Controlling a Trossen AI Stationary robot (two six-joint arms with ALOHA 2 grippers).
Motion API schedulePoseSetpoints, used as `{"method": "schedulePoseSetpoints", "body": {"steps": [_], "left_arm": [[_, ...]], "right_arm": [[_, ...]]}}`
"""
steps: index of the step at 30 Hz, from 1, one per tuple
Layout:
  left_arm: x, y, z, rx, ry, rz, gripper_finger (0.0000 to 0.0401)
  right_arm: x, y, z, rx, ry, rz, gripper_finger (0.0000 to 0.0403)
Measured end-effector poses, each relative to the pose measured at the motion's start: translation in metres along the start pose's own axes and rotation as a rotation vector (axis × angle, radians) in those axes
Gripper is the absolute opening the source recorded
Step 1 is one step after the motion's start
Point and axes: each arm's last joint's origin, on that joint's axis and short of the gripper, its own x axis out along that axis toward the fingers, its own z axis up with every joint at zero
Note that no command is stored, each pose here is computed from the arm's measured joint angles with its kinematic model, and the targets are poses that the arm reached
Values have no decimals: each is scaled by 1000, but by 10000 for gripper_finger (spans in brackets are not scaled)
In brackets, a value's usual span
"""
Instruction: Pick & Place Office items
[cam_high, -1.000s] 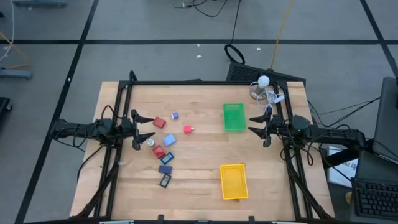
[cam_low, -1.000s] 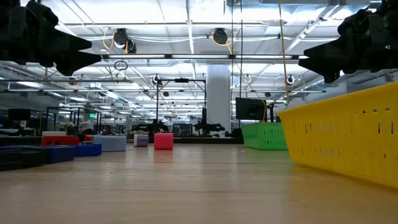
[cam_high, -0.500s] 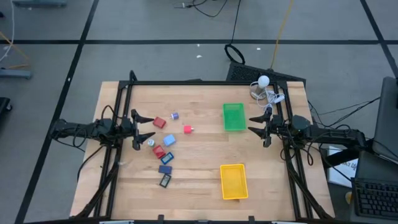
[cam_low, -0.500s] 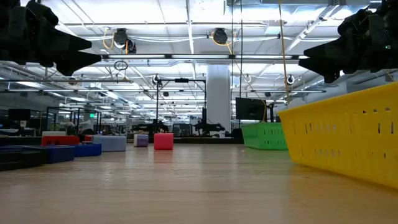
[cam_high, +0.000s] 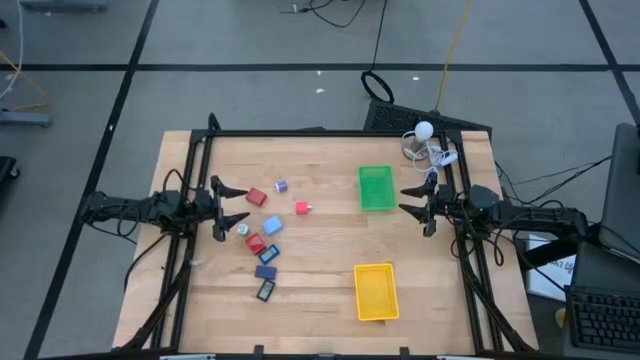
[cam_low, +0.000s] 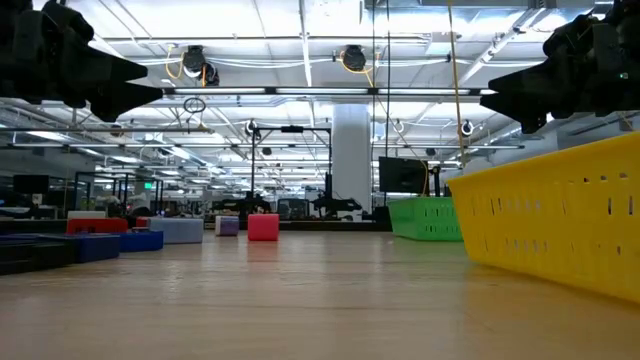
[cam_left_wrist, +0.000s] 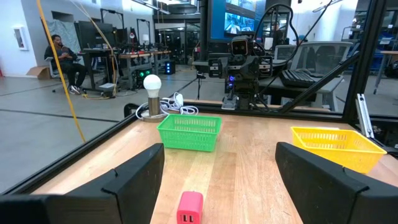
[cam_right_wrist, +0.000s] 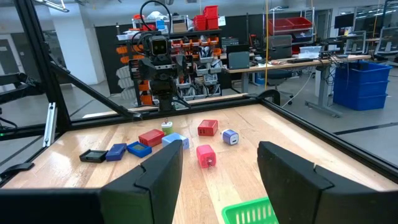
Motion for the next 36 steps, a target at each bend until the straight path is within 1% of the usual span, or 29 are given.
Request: {"method": "schedulePoseSetpoints", "body": {"steps": [27,33,35,36], "left_arm": [[0,0,0,-1,-1,0,305],[0,3,5,-20,-55,94,306],[0,3,8,-52,-84,93,306],[-1,3,11,-89,-110,93,306]], "right_arm": [[0,0,0,0,0,0,196],[0,0,0,0,-1,0,196],[0,0,0,0,0,0,196],[0,0,0,0,0,0,196]]}}
